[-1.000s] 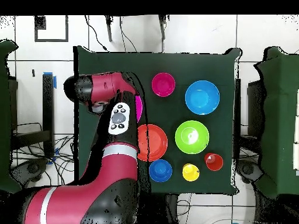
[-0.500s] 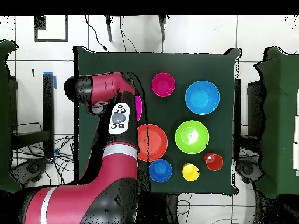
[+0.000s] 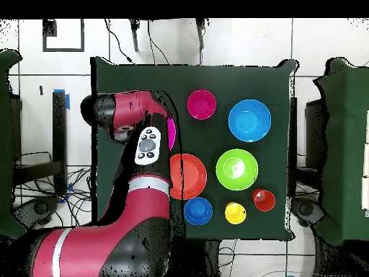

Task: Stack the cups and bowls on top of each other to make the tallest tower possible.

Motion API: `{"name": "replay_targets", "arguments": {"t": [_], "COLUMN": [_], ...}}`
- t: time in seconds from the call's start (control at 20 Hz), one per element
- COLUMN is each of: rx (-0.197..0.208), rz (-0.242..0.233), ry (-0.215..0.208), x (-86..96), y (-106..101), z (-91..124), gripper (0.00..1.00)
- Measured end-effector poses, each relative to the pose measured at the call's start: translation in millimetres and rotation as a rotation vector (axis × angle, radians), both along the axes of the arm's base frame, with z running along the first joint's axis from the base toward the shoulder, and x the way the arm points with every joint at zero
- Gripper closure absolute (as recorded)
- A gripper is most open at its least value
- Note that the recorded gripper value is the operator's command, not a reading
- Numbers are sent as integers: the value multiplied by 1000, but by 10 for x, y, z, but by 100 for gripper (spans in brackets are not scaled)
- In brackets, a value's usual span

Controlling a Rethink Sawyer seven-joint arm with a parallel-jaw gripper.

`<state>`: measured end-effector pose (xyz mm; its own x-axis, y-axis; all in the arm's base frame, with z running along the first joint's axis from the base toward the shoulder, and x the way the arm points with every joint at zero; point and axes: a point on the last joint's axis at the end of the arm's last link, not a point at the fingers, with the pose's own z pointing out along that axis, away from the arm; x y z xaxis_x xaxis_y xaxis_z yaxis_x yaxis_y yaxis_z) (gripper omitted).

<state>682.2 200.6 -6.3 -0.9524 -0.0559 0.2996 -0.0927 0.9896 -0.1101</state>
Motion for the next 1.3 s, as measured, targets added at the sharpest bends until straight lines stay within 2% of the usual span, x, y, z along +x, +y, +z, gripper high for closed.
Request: {"name": "replay_targets", "arguments": {"t": [0.7, 0.95, 1.3], "rx": [2, -2, -8], "rz": [-10, -13, -20], "ry": [40, 63, 123], "x": [-119, -139, -133], "y": [-5, -12, -3], "z": [-227, -200, -86], "gripper": [0, 0, 0]}}
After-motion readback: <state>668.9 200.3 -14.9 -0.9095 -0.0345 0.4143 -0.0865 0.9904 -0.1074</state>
